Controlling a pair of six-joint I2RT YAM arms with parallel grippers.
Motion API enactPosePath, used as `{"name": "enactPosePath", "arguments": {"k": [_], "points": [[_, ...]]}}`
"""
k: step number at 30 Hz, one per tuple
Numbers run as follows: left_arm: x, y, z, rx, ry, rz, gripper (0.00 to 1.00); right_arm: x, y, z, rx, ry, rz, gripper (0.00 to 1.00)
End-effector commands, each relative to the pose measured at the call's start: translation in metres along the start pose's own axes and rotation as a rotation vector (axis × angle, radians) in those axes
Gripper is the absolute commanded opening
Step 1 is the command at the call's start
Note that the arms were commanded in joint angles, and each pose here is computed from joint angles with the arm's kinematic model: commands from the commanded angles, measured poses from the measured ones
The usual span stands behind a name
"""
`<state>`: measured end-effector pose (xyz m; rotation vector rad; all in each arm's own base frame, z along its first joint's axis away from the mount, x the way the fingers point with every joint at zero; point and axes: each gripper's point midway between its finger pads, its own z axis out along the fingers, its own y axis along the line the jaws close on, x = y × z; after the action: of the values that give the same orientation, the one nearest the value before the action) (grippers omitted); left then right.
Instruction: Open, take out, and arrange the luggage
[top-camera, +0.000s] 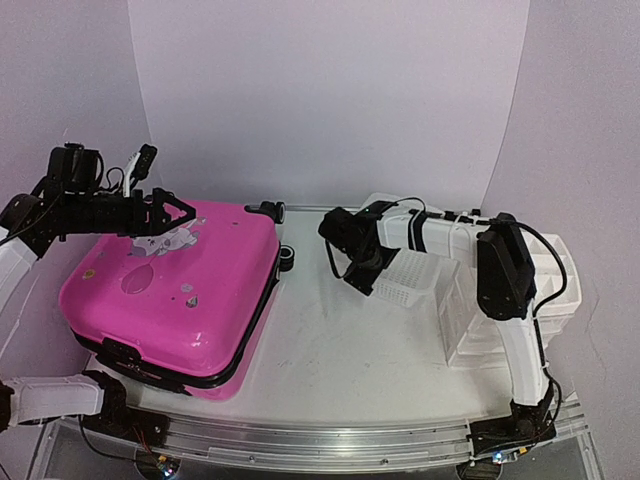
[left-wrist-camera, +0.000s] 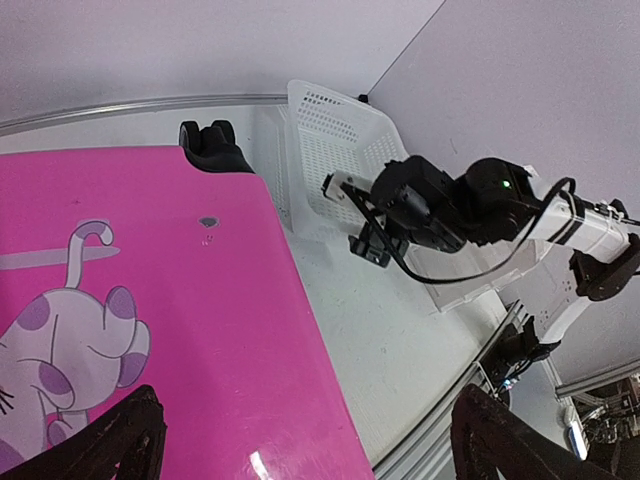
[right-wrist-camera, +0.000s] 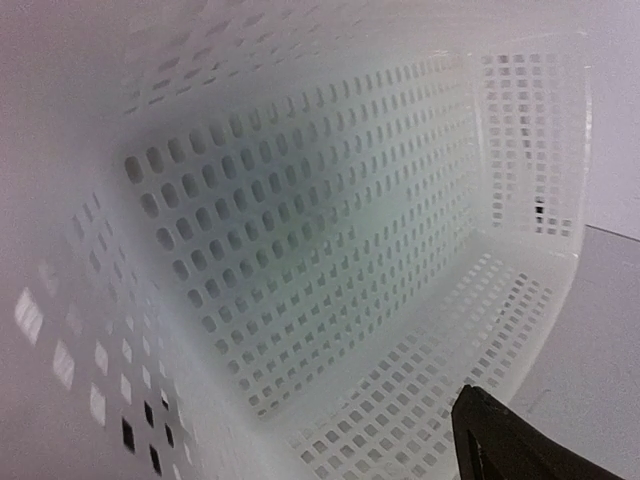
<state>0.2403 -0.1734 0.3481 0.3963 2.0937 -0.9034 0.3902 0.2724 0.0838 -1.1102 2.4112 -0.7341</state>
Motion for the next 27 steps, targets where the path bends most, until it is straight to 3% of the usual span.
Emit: {"name": "enactPosePath", "arguments": {"k": [1, 5, 10, 16, 22, 27], "points": [[-0.003, -0.013, -0.019, 0.016, -0.042, 0.016, 1.00, -0.025, -0.070, -0.024, 0.243, -0.049, 0.149, 0.98], [0.003, -0.009, -0.019, -0.003, -0.029, 0.008, 0.99, -0.024, -0.076, -0.047, 0.153, -0.072, 0.169, 0.98], [0.005, -0.002, -0.013, -0.023, -0.013, 0.008, 0.99, -0.005, -0.064, -0.127, -0.066, -0.172, 0.196, 0.98], [0.005, 0.011, 0.002, -0.057, 0.022, -0.016, 0.99, 0.064, -0.061, -0.193, -0.256, -0.225, 0.338, 0.98], [0.002, 0.019, 0.015, -0.074, 0.049, -0.033, 1.00, 0.150, -0.077, -0.197, -0.200, -0.148, 0.457, 0.98], [0.000, 0.022, 0.023, -0.070, 0.061, -0.048, 0.99, 0.191, -0.097, -0.179, -0.053, -0.033, 0.518, 0.98]]}}
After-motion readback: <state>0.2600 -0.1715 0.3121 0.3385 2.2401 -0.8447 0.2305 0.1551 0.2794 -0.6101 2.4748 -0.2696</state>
